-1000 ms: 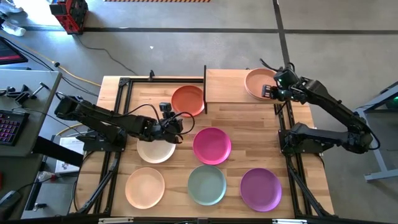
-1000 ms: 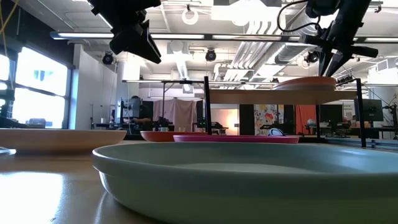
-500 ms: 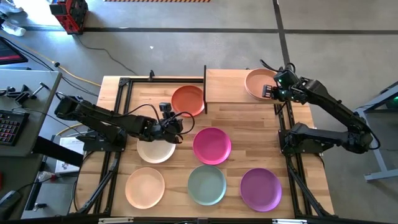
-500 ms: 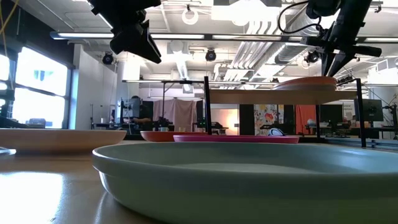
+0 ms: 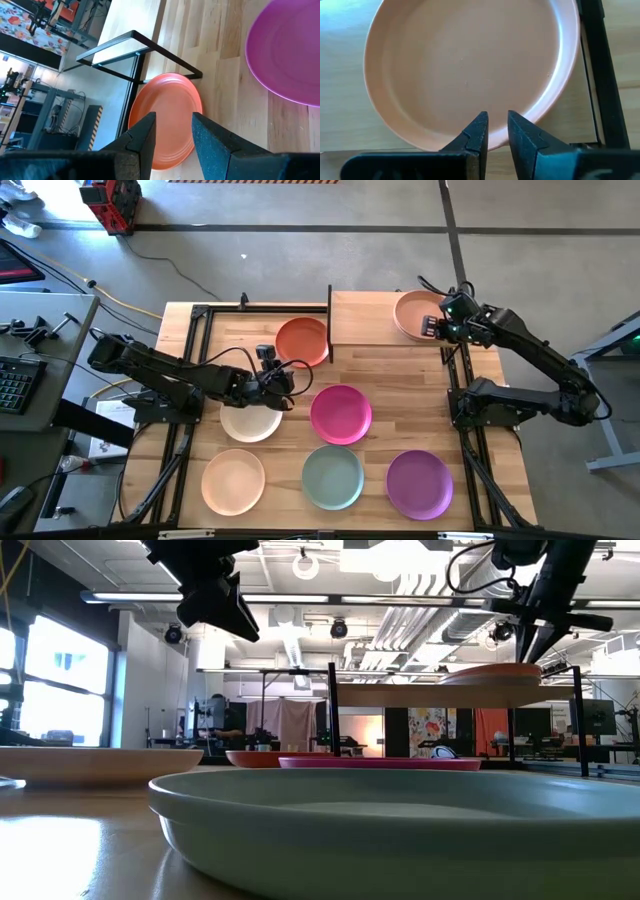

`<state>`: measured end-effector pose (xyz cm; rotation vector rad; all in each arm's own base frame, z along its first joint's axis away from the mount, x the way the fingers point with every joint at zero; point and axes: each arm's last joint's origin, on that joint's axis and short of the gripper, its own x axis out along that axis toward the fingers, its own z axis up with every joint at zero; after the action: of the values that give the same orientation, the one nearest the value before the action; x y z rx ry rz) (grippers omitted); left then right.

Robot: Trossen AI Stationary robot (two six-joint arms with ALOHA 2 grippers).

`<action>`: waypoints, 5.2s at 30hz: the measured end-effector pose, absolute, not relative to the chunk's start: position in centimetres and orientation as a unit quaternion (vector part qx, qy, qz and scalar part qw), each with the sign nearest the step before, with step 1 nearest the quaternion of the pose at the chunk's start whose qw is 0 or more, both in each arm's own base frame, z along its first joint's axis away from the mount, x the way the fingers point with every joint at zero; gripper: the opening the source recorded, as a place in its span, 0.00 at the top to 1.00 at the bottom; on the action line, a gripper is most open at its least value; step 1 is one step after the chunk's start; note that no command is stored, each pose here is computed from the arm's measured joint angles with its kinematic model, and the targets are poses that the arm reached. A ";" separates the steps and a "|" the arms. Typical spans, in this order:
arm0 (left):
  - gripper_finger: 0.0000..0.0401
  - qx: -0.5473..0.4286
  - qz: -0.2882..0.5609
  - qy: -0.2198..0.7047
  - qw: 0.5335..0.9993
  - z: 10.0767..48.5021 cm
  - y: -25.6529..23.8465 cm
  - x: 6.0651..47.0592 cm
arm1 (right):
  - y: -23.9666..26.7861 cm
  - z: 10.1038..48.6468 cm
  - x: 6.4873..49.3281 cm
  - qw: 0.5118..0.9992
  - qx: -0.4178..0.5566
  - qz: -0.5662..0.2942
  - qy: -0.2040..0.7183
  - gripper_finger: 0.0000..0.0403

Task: Place and stack plates onto a shelf
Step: Stack the light orange plate on top of the white plate on the shelf, then stack the peach plate on top of the light orange plate on the shelf

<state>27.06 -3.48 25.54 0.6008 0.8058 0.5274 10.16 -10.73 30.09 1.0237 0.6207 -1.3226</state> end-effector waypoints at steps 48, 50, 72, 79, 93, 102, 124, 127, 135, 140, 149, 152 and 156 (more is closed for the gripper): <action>0.71 0.018 0.119 0.536 0.836 23.1 -5.7 24.0 | -2.8 31.8 17.4 0.864 0.323 -0.248 0.297 0.86; 0.71 0.027 0.091 0.541 0.836 23.1 -6.6 23.8 | -2.1 31.9 17.8 0.872 0.314 -0.234 0.296 0.86; 0.71 0.105 -0.121 0.563 0.811 21.0 -12.9 20.5 | 3.3 28.6 24.2 0.895 0.253 -0.146 0.338 0.86; 0.71 0.100 -0.138 0.549 0.818 19.5 -13.5 20.6 | 3.5 28.5 24.3 0.895 0.252 -0.144 0.340 0.86; 0.71 0.140 -0.165 0.601 0.769 14.8 -14.8 22.1 | 3.5 28.5 24.3 0.895 0.250 -0.144 0.341 0.86; 0.71 0.144 -0.162 0.614 0.759 13.8 -14.9 22.3 | 3.5 28.5 24.3 0.896 0.247 -0.143 0.342 0.86; 0.99 0.154 -0.172 0.601 0.765 16.1 -15.9 23.7 | 3.4 28.5 24.3 0.901 0.226 -0.149 0.339 0.86; 0.99 0.181 -0.149 0.599 0.766 17.3 -15.7 24.3 | 3.4 28.5 24.3 0.901 0.226 -0.149 0.339 0.86; 1.00 0.238 -0.059 0.578 0.778 20.6 -14.1 26.4 | 3.4 28.5 24.3 0.902 0.220 -0.146 0.340 0.86; 1.00 0.253 -0.016 0.557 0.791 22.3 -13.0 27.8 | 3.4 28.5 24.3 0.905 0.210 -0.146 0.340 0.86; 1.00 0.238 0.031 0.539 0.807 24.0 -11.0 29.5 | 3.4 28.5 24.3 0.907 0.201 -0.144 0.341 0.82; 1.00 0.233 0.041 0.541 0.807 24.2 -10.3 29.8 | 3.4 28.5 24.3 0.907 0.201 -0.143 0.341 0.76; 1.00 0.230 0.066 0.542 0.806 24.4 -9.2 30.1 | 3.3 28.6 24.4 0.911 0.196 -0.160 0.324 0.67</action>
<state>30.12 -9.20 24.38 0.4918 1.1601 0.1406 24.38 3.26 28.64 0.4035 0.6688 -0.3308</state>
